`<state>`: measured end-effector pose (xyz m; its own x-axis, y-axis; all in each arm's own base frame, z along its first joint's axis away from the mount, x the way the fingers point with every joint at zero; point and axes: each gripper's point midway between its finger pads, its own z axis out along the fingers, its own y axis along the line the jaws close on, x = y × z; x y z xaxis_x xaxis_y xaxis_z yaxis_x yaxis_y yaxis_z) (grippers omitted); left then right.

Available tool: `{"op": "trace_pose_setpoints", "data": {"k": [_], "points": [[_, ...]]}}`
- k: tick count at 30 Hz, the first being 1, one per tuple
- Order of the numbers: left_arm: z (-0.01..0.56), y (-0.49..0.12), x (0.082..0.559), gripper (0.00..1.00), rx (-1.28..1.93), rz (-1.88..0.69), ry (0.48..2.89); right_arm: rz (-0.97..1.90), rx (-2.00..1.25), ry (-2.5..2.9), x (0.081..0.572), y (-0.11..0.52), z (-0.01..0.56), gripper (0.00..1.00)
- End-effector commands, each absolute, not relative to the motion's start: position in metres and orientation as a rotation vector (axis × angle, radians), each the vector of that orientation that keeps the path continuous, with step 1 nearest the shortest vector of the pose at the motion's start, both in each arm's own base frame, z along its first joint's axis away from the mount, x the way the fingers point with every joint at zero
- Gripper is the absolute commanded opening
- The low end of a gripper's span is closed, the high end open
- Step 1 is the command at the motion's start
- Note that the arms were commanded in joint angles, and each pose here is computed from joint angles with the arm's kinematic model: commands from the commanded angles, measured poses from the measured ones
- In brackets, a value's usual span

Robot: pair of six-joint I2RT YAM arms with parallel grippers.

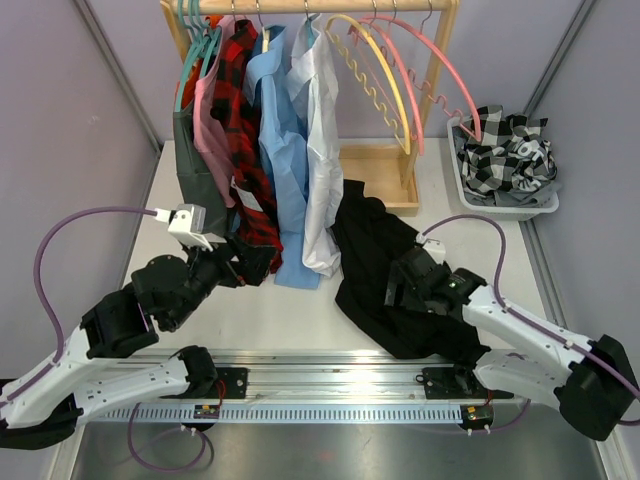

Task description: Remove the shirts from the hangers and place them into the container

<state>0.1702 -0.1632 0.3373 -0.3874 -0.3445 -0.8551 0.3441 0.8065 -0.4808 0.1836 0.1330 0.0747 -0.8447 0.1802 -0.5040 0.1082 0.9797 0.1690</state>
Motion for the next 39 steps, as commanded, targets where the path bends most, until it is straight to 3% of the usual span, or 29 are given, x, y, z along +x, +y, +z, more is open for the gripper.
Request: {"op": "trace_pose_setpoints", "data": {"k": [1, 4, 7, 20, 26, 39], "points": [[0.338, -0.164, 0.170, 0.99, -0.025, -0.751, 1.820, 0.491, 0.255, 2.512, 0.208, 0.191, 0.078, 0.99], [0.335, -0.164, 0.170, 0.99, -0.025, -0.746, 1.829, 0.645, 0.218, 2.510, 0.216, 0.222, 0.072, 0.99], [0.332, -0.162, 0.170, 0.99, -0.030, -0.740, 1.834, 0.605, 0.210, 2.492, 0.236, 0.233, 0.069, 0.99], [0.329, -0.149, 0.165, 0.99, -0.049, -0.733, 1.833, 0.024, 0.150, 2.600, 0.286, 0.211, -0.018, 0.99], [0.325, -0.149, 0.166, 0.99, -0.051, -0.727, 1.838, -0.203, 0.160, 2.533, 0.301, 0.186, -0.022, 0.99], [0.326, -0.152, 0.164, 0.99, -0.048, -0.745, 1.847, -0.079, 0.239, 2.555, 0.370, 0.172, -0.026, 1.00]]}}
